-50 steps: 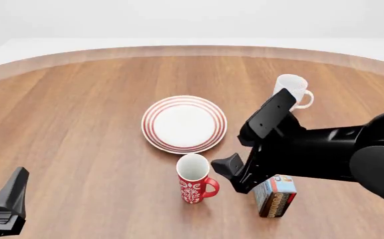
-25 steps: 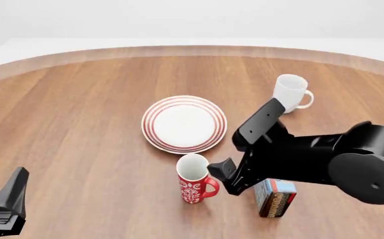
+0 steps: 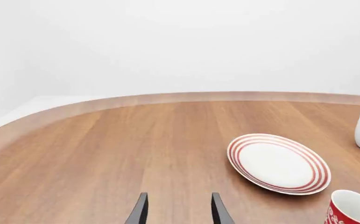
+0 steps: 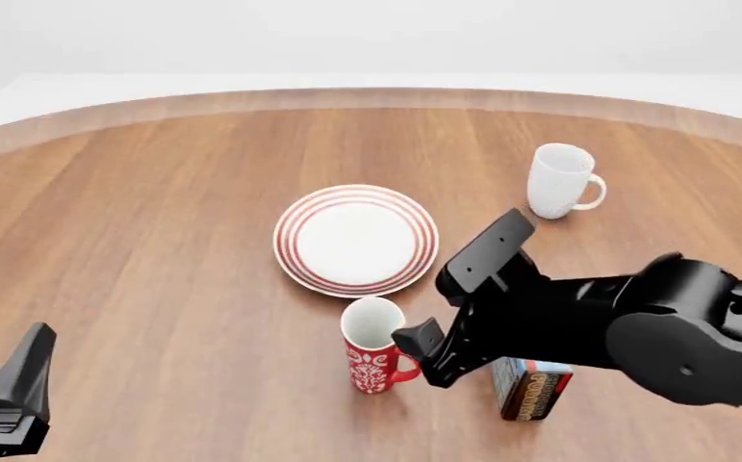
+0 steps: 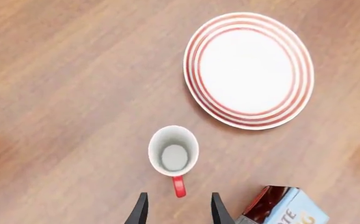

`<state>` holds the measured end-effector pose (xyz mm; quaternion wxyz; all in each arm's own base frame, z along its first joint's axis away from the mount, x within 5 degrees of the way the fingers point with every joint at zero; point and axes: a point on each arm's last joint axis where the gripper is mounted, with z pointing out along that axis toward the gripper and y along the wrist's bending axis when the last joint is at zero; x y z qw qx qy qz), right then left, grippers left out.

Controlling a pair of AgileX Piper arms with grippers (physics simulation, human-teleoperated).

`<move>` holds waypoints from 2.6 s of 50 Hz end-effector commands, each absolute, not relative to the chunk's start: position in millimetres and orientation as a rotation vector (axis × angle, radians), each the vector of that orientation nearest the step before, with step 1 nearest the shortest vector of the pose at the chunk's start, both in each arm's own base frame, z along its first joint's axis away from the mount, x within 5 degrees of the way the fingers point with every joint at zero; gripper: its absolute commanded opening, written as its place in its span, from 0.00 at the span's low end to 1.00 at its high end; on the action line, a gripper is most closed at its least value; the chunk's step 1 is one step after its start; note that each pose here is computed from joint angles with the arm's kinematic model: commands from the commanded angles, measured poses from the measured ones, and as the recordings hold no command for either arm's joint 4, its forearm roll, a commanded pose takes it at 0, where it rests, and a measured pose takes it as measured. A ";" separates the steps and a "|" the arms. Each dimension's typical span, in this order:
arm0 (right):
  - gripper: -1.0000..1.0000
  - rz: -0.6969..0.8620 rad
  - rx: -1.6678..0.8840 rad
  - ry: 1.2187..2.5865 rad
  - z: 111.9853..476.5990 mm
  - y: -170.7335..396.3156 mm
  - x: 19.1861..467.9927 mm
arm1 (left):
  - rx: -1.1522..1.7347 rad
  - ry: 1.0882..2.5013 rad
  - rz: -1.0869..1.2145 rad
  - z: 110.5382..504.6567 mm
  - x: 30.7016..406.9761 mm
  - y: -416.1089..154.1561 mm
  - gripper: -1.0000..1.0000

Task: Pick up the red mug and put it on the plate

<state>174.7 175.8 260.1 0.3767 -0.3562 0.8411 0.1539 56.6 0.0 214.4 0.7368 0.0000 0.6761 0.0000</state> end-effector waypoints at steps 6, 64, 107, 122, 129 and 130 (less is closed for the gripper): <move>1.00 0.409 -0.903 2.165 247.2 182.0 176.5 | 0.000 1.485 0.000 214.4 56.6 0.0 1.00; 1.00 0.412 -0.868 2.252 196.1 186.7 179.9 | 0.000 1.485 0.000 214.4 56.6 0.0 1.00; 1.00 0.420 -0.856 2.269 184.5 192.4 183.0 | 0.000 1.485 0.000 214.4 56.6 0.0 1.00; 1.00 0.423 -0.860 2.279 176.7 195.8 183.3 | 0.000 1.485 0.000 214.4 56.6 0.0 1.00; 1.00 0.426 -0.856 2.282 176.1 195.6 182.6 | 0.000 1.485 0.000 214.4 56.6 0.0 1.00; 1.00 0.426 -0.856 2.281 176.2 195.8 182.8 | 0.000 1.485 0.000 214.4 56.6 0.0 1.00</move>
